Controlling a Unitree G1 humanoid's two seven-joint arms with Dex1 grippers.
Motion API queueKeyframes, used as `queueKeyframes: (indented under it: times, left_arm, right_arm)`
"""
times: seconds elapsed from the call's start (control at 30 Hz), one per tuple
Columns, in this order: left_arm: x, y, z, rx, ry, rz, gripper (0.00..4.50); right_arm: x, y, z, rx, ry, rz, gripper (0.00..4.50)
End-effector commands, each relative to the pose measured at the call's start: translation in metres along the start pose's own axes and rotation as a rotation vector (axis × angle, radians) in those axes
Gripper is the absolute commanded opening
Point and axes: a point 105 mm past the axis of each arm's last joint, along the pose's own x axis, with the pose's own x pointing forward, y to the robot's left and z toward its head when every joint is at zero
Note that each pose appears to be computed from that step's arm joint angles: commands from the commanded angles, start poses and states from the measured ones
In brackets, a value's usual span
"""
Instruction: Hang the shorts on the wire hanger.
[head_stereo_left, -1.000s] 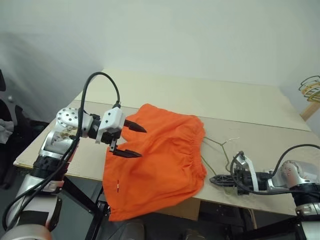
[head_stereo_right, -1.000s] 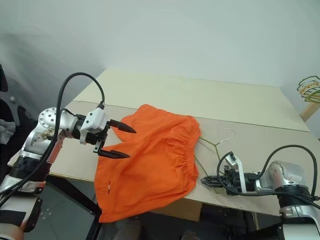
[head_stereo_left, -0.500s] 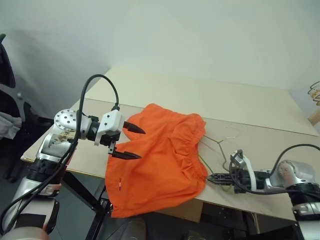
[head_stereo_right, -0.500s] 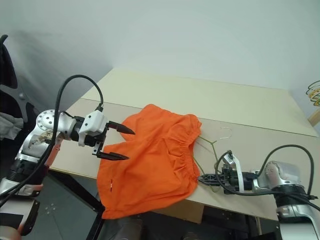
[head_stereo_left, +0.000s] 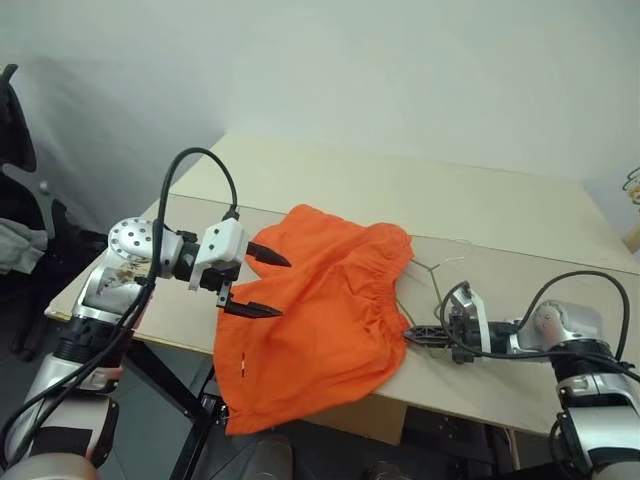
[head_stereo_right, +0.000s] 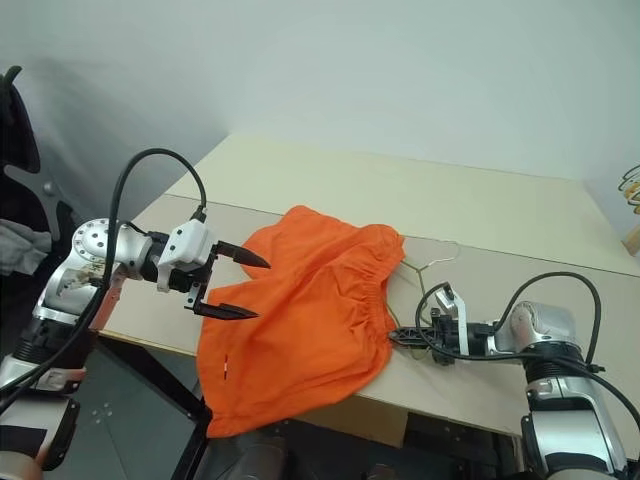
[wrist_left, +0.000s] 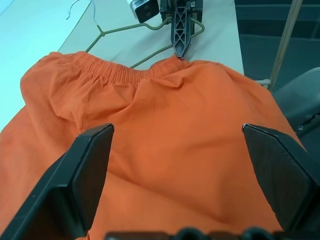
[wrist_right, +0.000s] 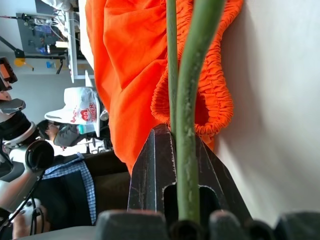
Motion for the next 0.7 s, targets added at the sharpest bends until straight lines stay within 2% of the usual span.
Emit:
queueKeyframes:
  times: [0.03,0.1,0.23,0.47,0.63,0.7]
  left_arm:
    - [-0.005,0.006,0.010,0.046,-0.008,0.029,4.46]
    - [-0.005,0.006,0.009,0.047,-0.006,0.031,4.46]
    - [-0.005,0.006,0.008,0.045,-0.005,0.027,4.46]
    - [0.001,0.012,0.010,0.056,-0.018,0.015,4.46]
    - [0.001,0.012,0.009,0.061,-0.015,0.013,4.46]
    - [0.000,0.012,0.008,0.061,-0.013,0.011,4.46]
  right_arm:
    - [-0.004,0.015,0.014,-0.067,-0.033,0.038,0.00]
    - [-0.011,0.016,0.020,-0.111,-0.052,-0.005,0.00]
    - [-0.018,0.028,0.032,-0.376,-0.034,-0.185,0.00]
    - [-0.005,0.029,0.064,-0.451,-0.108,-0.330,0.00]
    - [-0.005,0.033,0.078,-0.702,-0.148,-0.478,0.00]
    - [-0.006,0.041,0.081,-0.759,-0.175,-0.486,0.00]
